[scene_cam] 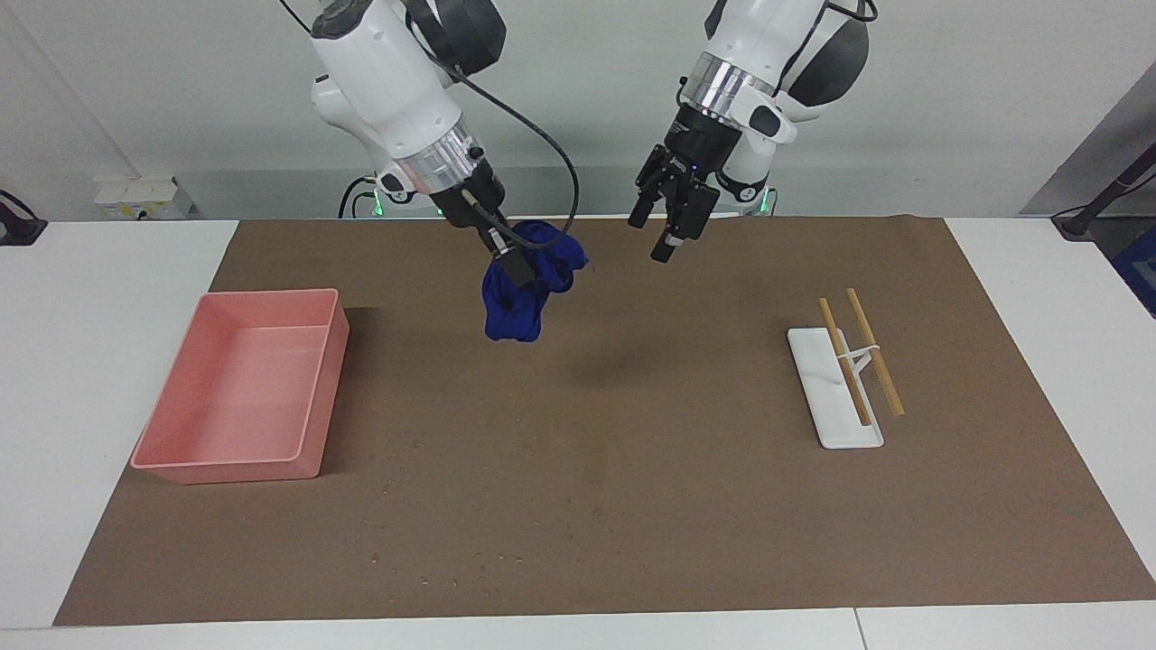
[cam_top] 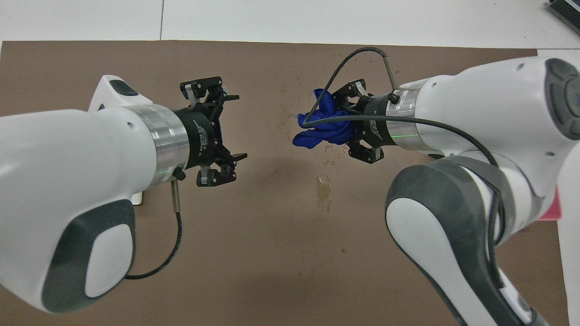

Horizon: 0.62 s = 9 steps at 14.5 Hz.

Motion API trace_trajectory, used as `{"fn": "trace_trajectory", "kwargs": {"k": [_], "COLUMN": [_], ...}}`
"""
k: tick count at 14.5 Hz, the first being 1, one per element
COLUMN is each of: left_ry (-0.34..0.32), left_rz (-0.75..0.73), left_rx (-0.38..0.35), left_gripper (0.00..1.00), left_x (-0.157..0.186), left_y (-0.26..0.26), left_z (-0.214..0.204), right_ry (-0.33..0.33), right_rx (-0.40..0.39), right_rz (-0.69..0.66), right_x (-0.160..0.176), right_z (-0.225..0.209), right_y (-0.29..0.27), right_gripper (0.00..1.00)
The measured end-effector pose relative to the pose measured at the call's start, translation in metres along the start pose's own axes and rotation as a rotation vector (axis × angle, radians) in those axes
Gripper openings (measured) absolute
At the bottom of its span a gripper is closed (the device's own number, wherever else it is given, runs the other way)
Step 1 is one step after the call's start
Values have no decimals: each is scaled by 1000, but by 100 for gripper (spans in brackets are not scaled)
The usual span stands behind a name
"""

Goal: Wipe water with towel using both arms
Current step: 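Open the left gripper and pull back while the right gripper holds cloth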

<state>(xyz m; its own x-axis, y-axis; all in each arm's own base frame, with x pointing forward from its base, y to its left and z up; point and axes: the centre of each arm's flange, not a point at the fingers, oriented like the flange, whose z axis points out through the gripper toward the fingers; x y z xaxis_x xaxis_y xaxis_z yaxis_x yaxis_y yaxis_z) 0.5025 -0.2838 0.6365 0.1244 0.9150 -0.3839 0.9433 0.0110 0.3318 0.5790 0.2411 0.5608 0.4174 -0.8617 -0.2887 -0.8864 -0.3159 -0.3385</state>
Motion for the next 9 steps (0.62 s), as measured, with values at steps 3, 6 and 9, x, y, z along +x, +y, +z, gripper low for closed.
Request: {"fn": "trace_trajectory", "kwargs": {"k": [3, 6, 9], "left_ry": [53, 57, 51], "left_rz": [243, 476, 726], "left_rx": [108, 171, 232], "left_gripper": [100, 100, 100], "left_x": [55, 101, 157], "left_y": [11, 18, 24], "left_z": [-10, -26, -44], "right_ry": [94, 132, 142], "right_rx": [-16, -3, 4], "right_rz": [-100, -120, -136], "right_x": [34, 62, 80], "right_z": [73, 137, 180], "right_y": [4, 3, 8], "right_gripper": [25, 25, 25]}}
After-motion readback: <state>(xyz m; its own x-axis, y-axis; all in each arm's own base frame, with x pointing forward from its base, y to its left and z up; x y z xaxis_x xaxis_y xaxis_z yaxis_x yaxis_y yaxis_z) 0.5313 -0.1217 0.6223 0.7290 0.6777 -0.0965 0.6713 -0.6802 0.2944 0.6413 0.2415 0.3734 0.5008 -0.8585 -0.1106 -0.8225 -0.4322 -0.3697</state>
